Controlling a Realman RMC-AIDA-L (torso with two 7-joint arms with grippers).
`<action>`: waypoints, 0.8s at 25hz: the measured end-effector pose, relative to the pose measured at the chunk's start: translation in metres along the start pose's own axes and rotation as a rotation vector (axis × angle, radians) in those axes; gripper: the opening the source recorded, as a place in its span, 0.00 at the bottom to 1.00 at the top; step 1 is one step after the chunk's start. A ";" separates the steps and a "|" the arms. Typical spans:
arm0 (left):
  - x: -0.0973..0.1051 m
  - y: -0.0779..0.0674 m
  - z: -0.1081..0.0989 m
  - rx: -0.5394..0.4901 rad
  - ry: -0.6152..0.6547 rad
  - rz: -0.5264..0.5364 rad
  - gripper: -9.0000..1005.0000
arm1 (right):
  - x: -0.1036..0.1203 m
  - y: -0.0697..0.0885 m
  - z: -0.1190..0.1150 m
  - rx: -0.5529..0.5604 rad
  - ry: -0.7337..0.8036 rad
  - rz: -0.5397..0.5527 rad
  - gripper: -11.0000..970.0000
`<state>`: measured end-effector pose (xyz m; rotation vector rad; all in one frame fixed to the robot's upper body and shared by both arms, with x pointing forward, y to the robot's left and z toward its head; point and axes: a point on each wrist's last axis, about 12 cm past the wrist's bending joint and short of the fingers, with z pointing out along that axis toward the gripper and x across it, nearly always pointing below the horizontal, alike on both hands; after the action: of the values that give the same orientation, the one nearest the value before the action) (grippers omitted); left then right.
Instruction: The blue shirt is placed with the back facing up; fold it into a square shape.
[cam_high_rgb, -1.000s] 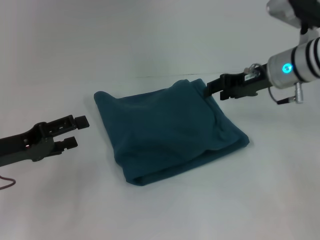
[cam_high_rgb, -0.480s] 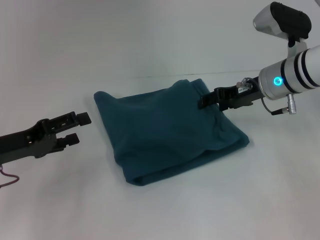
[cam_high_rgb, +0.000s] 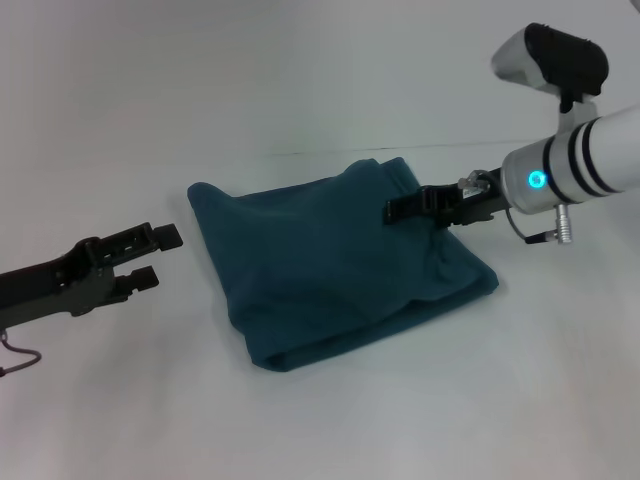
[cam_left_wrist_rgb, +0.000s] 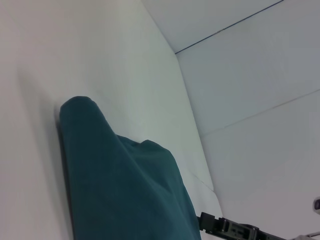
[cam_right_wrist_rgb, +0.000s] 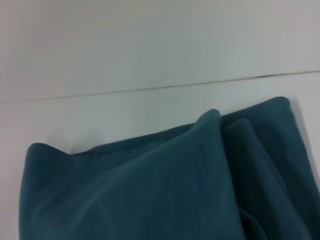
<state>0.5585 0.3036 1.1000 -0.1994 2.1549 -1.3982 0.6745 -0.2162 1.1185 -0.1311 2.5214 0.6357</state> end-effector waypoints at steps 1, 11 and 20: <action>0.000 0.000 0.000 -0.002 -0.002 -0.001 0.96 | 0.001 0.001 0.001 0.000 -0.001 0.000 0.95; 0.000 0.002 0.001 -0.012 -0.013 -0.003 0.96 | 0.011 0.001 0.011 0.021 0.007 0.004 0.95; 0.003 0.004 0.005 -0.008 -0.009 -0.009 0.96 | 0.013 0.011 0.016 -0.035 -0.011 -0.012 0.90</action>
<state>0.5594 0.2998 1.0942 -0.2182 2.1549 -1.3908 0.6682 -0.1986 1.1044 -0.1540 2.4979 0.6737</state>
